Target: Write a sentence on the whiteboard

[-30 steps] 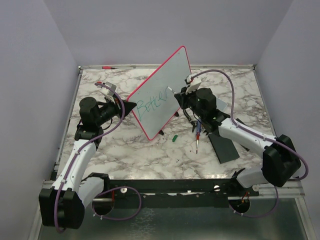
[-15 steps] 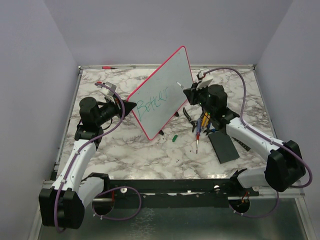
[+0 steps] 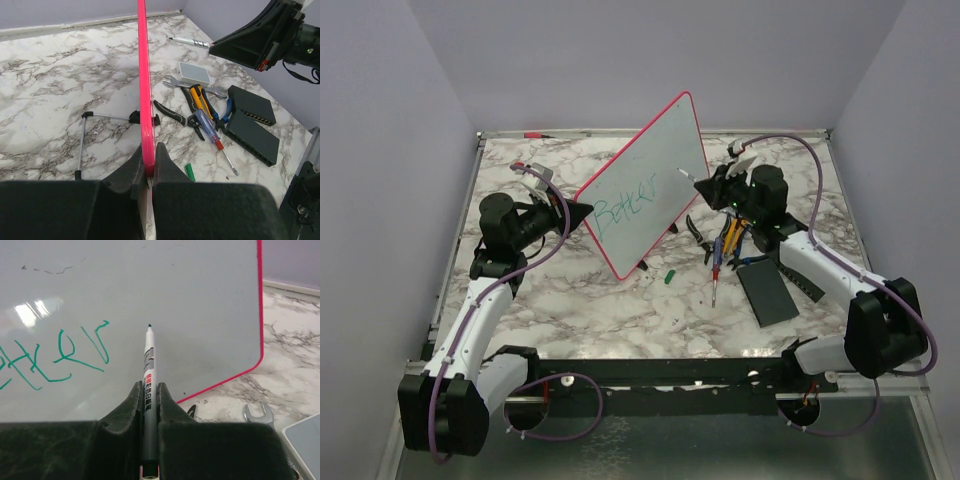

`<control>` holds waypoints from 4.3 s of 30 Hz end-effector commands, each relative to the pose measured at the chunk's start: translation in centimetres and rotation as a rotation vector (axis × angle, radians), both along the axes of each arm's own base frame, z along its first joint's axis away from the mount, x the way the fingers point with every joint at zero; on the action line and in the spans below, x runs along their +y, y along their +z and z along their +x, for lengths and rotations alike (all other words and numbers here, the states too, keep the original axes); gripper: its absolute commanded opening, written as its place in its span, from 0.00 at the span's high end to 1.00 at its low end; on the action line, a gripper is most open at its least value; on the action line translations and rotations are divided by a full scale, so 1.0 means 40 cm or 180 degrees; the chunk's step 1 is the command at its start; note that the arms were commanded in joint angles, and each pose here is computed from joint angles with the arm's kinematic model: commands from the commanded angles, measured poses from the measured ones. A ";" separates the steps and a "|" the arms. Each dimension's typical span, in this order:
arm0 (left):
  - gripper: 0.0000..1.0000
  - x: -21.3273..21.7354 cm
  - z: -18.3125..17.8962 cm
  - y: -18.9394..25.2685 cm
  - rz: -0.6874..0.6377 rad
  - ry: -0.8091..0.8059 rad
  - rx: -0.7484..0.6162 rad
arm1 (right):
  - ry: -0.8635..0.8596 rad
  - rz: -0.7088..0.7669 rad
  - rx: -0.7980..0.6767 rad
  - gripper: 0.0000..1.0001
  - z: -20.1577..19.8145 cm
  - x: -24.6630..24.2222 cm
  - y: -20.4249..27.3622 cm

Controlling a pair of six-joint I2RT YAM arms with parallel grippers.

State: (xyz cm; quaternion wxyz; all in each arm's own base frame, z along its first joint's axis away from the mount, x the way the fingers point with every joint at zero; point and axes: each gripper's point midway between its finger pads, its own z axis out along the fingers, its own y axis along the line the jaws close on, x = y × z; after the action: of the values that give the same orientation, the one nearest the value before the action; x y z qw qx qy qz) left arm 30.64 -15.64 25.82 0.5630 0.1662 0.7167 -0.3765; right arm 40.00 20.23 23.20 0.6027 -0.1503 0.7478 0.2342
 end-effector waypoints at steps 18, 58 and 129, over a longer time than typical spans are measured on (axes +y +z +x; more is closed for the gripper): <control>1.00 -0.022 -0.061 -0.161 0.0217 -0.0268 0.0679 | 0.0396 0.0026 0.0038 0.99 0.071 0.085 -0.014; 1.00 -0.022 -0.061 -0.161 0.0214 -0.0279 0.0681 | 0.0228 -0.0091 0.0155 0.99 0.082 0.089 -0.058; 1.00 -0.023 -0.063 -0.157 0.0209 -0.0289 0.0667 | 0.0110 -0.0140 -0.0072 1.00 0.114 0.081 -0.003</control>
State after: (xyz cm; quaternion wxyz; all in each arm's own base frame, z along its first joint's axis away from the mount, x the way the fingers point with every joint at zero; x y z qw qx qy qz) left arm 30.72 -15.64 25.79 0.5626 0.1657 0.7172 -0.3764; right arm 44.85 22.31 23.43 0.6104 -0.1553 0.7470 0.2126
